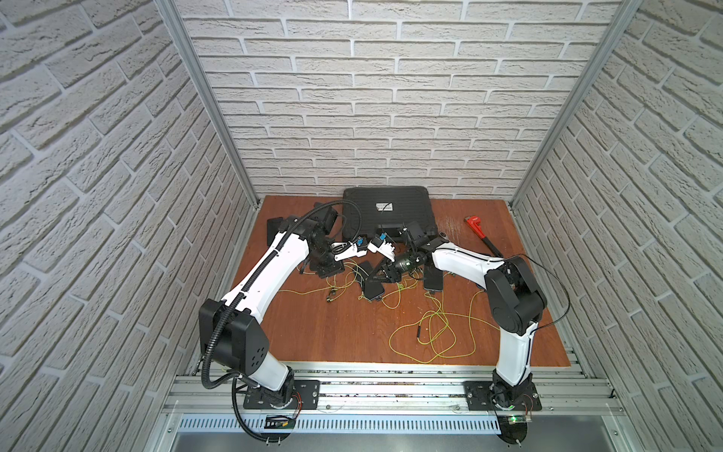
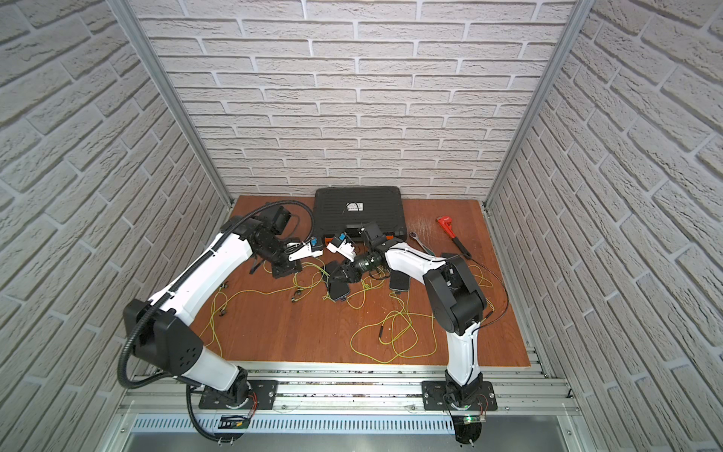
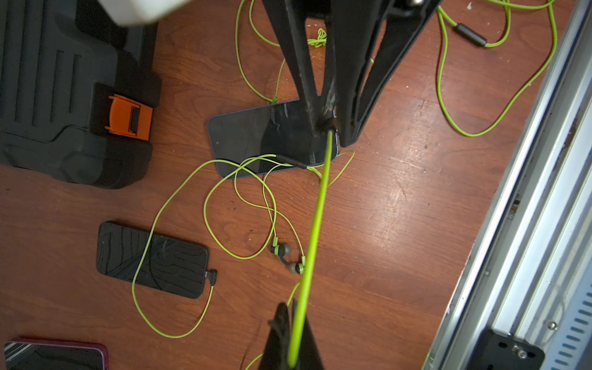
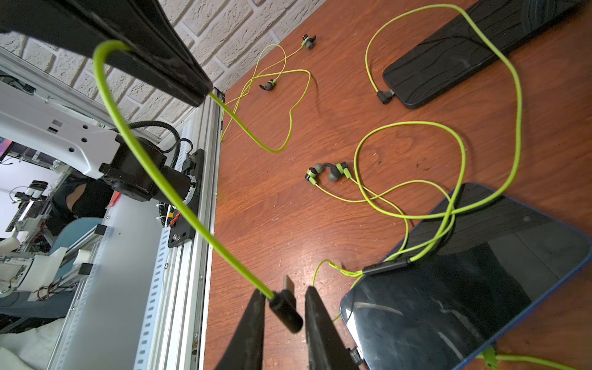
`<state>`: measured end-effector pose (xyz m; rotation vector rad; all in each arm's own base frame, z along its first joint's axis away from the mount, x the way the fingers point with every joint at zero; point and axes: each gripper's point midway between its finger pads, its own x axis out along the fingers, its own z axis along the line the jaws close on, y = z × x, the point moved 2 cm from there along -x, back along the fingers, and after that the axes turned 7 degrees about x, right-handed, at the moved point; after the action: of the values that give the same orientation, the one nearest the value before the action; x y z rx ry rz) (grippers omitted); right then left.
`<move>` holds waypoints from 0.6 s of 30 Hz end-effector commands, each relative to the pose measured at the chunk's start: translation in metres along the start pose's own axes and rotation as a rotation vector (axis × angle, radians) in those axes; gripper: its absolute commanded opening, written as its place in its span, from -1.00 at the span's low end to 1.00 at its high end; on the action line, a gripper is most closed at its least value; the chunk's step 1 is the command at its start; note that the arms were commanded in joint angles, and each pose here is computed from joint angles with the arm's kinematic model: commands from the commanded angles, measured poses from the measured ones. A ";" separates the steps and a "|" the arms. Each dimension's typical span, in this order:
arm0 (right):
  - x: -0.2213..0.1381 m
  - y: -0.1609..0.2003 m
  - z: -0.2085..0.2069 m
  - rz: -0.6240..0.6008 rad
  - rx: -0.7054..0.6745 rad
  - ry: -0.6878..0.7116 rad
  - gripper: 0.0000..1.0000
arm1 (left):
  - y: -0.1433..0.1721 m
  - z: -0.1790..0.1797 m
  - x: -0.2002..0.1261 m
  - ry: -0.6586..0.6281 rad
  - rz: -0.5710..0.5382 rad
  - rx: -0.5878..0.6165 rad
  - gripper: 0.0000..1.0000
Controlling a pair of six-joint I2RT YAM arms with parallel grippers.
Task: Plug wired earphones into phones
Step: Pick up the wired earphone from the center of the board.
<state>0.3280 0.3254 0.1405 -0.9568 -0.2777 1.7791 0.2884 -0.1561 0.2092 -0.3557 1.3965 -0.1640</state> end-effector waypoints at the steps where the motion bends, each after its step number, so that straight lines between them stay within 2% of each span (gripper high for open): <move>1: -0.007 -0.014 0.016 -0.045 -0.059 -0.009 -0.53 | -0.001 -0.005 0.002 0.031 -0.007 -0.002 -1.00; 11: -0.006 -0.014 0.015 -0.044 -0.052 -0.008 -0.72 | -0.001 -0.004 0.000 0.026 -0.013 -0.005 -1.00; 12: -0.007 -0.013 0.015 -0.043 -0.053 -0.004 -0.83 | -0.002 -0.004 0.000 0.025 -0.013 -0.003 -1.00; 13: -0.007 -0.013 0.015 -0.045 -0.054 -0.001 -0.87 | -0.002 -0.004 0.000 0.024 -0.013 -0.004 -1.00; 18: -0.008 -0.016 0.014 -0.064 -0.050 0.017 -0.88 | 0.000 0.006 0.000 -0.043 -0.004 -0.026 -1.00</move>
<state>0.3327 0.3267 0.1421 -0.9629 -0.2785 1.7530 0.2900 -0.1563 0.2092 -0.3634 1.3895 -0.1581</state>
